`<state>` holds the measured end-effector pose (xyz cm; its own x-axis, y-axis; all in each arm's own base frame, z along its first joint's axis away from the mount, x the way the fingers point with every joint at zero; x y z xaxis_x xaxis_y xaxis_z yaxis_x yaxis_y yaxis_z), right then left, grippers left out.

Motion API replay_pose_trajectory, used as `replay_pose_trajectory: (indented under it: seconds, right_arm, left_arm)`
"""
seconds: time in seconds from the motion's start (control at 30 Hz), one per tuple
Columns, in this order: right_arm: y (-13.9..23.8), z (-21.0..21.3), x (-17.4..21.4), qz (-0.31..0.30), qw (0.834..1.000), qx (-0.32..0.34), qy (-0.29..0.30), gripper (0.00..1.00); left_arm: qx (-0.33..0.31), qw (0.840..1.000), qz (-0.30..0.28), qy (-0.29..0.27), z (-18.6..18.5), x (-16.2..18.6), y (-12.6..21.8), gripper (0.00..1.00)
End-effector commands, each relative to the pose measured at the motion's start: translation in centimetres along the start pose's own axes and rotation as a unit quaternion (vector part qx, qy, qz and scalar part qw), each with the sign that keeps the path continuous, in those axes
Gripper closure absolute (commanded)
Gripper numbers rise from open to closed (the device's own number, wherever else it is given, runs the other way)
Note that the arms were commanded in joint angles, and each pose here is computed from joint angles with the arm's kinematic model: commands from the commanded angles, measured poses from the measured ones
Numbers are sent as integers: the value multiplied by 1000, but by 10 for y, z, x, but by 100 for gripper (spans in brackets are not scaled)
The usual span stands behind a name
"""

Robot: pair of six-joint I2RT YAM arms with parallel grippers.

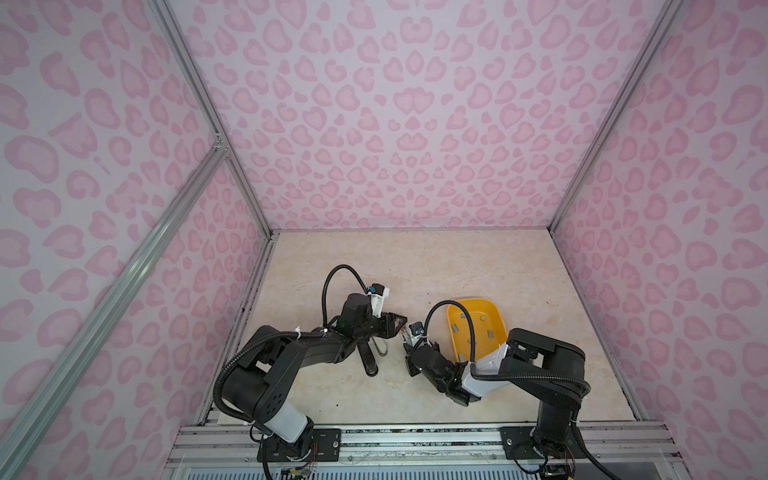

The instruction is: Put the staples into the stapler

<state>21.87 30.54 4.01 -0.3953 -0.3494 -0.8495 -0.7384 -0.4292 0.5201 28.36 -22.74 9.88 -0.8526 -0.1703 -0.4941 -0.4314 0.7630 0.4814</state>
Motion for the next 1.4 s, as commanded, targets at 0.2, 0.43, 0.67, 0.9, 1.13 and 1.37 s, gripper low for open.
replay_pose_trajectory:
  seconds: [0.2, 0.43, 0.67, 0.9, 1.13, 1.37]
  right_arm:
    - [-2, -4, 30, 62, 998, -33, 1, 90]
    - [-1, -9, 29, 60, 998, -30, -10, 87]
    - [7, -14, 23, 51, 998, -27, -15, 63]
    - [23, -18, 9, 36, 999, -30, -12, 45]
    - [44, -23, -13, 10, 999, -32, -15, 55]
    - [55, -22, -41, -8, 999, -39, -16, 66]
  left_arm:
    - [70, 994, 26, -83, -23, 21, -1, 53]
    - [124, 982, 51, -134, -34, 40, 4, 56]
    - [101, 985, 34, -133, -29, 37, 6, 56]
    - [91, 987, 6, -134, -31, 32, 14, 56]
    - [73, 986, -58, -140, -31, 28, 35, 56]
    - [23, 972, -151, -181, -34, 32, 64, 56]
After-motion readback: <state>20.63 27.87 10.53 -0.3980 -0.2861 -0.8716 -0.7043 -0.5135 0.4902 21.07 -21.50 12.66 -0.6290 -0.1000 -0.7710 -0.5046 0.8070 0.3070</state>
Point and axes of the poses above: each gripper's point midway between its finger pads, its own y axis back along the fingers, its own z axis along the line the jaws close on, x = y × z, the point moved 5 cm from there along y, back along the fingers, and after that the axes turned 13 degrees about y, right-handed, at the moved point
